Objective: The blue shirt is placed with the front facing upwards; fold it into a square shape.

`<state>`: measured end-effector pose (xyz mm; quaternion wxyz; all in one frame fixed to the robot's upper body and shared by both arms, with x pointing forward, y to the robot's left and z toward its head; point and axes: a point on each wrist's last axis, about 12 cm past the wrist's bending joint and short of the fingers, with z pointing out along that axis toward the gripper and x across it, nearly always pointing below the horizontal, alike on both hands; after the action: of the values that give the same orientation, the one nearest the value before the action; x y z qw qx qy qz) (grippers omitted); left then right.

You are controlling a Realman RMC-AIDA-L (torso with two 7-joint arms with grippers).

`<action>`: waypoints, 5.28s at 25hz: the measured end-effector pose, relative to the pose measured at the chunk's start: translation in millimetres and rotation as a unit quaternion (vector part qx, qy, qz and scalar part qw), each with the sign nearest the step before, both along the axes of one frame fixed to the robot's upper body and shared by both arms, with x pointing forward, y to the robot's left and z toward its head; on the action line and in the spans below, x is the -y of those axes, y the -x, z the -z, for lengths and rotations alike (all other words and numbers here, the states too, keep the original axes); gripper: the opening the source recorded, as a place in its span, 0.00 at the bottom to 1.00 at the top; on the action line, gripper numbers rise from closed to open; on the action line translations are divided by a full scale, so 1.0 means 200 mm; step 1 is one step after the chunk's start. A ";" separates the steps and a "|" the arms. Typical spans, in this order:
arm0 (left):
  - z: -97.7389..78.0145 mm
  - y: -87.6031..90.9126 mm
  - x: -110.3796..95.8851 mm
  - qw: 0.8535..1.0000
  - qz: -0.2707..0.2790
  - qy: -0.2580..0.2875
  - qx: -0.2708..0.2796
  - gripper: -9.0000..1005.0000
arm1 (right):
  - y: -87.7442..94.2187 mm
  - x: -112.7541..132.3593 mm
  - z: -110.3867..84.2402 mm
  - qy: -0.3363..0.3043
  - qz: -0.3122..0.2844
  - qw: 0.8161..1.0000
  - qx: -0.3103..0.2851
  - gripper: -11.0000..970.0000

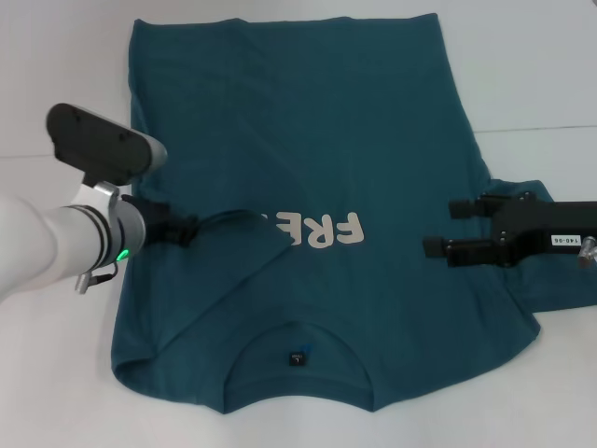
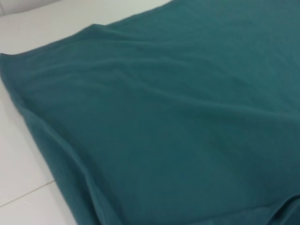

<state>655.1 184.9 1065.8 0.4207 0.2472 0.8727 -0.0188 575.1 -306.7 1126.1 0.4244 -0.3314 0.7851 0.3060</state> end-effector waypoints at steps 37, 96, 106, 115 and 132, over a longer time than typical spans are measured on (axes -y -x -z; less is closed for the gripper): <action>0.04 0.02 -0.03 1.000 -0.009 -0.011 0.000 0.63 | -0.01 0.00 0.01 0.010 0.003 1.000 0.000 0.95; -0.24 -0.15 0.25 0.988 0.034 -0.041 0.147 0.13 | -0.01 -0.02 0.05 0.020 0.007 1.000 -0.012 0.95; -0.29 -0.05 0.14 0.991 -0.003 0.092 0.093 0.57 | 0.01 0.07 0.04 0.002 0.050 0.999 -0.008 0.95; -0.31 0.14 -0.06 0.962 0.076 0.259 -0.048 0.76 | 0.03 0.24 -0.10 -0.051 0.116 0.991 -0.036 0.95; -0.14 0.44 -0.25 0.935 0.218 0.280 -0.002 0.88 | 0.18 0.67 -0.34 -0.130 0.296 0.904 -0.281 0.95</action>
<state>567.7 234.0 1093.3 0.4569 0.3032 0.7575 -0.3542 538.6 -441.0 1193.9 0.2960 0.0739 0.8871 0.3463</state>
